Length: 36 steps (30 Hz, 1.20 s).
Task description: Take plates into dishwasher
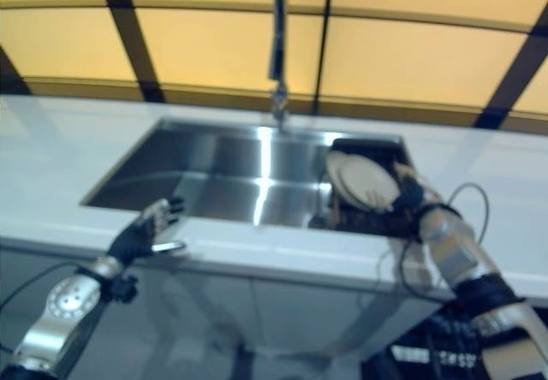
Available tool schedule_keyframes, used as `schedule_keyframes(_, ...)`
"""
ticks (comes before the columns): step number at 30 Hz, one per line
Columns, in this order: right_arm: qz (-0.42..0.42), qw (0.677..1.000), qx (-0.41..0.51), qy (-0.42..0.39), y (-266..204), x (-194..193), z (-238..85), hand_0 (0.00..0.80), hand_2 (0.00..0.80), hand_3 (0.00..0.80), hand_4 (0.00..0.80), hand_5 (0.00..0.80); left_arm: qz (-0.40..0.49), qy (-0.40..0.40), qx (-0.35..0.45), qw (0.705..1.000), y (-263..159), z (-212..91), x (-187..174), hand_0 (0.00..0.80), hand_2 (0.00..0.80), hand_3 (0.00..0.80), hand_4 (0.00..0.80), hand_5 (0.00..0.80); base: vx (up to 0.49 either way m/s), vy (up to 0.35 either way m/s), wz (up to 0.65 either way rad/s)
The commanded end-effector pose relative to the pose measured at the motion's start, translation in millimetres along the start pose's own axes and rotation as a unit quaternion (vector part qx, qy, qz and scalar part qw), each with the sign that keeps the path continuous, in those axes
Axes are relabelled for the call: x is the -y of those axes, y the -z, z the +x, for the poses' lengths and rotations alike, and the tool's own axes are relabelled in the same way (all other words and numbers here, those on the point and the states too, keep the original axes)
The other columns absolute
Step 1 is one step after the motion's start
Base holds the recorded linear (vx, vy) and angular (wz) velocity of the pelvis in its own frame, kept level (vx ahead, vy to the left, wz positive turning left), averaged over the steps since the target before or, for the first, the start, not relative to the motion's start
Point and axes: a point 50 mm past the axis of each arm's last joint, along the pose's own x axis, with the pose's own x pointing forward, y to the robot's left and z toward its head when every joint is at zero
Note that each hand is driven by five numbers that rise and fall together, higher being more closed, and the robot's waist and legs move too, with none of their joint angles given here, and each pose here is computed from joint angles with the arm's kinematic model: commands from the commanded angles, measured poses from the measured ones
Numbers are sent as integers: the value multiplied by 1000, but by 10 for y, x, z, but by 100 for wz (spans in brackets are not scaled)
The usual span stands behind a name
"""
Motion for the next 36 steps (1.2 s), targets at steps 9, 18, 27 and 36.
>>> schedule_keyframes(9,-48,997,7,62,-196,397,200,0,0,0,0,0,-6,49,104,993,-381,150,93,0,0,0,0,0,-15,-2,8)
schedule_keyframes(18,-46,997,-11,56,-158,394,253,0,0,0,0,0,-16,60,131,990,-487,214,107,0,0,0,0,0,-36,-12,6)
schedule_keyframes(27,-59,996,-31,58,-133,390,302,0,0,0,0,0,-26,78,156,984,-590,255,149,0,0,0,0,0,-14,-4,0)
schedule_keyframes(36,-71,994,-50,67,-87,463,335,0,0,0,0,0,-23,86,186,979,-710,269,146,0,0,0,0,0,-36,-5,2)
